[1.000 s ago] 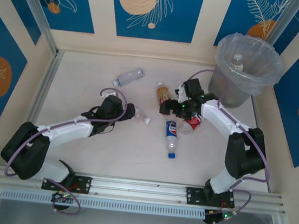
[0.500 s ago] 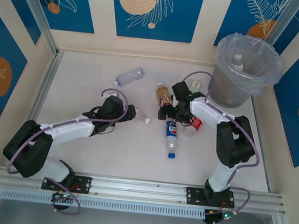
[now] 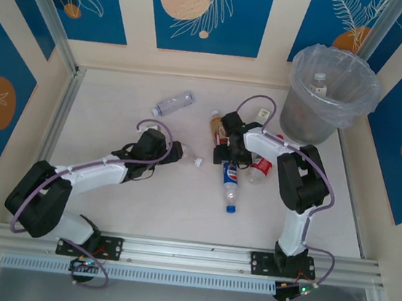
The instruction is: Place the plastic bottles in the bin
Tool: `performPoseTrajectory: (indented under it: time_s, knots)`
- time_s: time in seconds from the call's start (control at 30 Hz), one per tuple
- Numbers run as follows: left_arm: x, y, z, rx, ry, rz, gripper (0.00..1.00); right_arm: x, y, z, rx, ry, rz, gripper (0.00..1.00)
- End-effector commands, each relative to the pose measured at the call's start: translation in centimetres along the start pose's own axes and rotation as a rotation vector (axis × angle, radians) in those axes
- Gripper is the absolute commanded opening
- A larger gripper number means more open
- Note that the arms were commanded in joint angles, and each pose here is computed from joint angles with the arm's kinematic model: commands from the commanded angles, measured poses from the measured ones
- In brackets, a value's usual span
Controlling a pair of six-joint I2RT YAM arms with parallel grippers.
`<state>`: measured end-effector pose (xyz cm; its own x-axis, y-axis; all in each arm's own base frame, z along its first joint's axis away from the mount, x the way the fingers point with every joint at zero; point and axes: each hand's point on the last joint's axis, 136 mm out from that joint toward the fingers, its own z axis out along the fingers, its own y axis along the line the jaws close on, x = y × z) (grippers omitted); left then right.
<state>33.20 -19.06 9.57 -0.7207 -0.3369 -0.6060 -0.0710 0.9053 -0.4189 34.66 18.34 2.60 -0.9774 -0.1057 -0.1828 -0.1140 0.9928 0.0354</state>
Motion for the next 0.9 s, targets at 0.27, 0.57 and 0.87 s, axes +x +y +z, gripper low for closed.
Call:
performPoseTrajectory:
  time_s: [0.27,0.57,0.87]
  knots:
    - [-0.8,-0.5,-0.1,0.017,-0.010,-0.005,0.99,0.2,-0.1,1.0,0.041,0.001,-0.031,0.79]
    - [-0.8,-0.2,-0.3,0.007,-0.015,0.001,1.00,-0.5,0.2,-0.1,0.033,-0.049,-0.078,0.65]
    - [-0.7,0.0,-0.3,0.002,-0.016,0.001,1.00,-1.0,-0.1,-1.9,0.039,-0.105,-0.097,0.57]
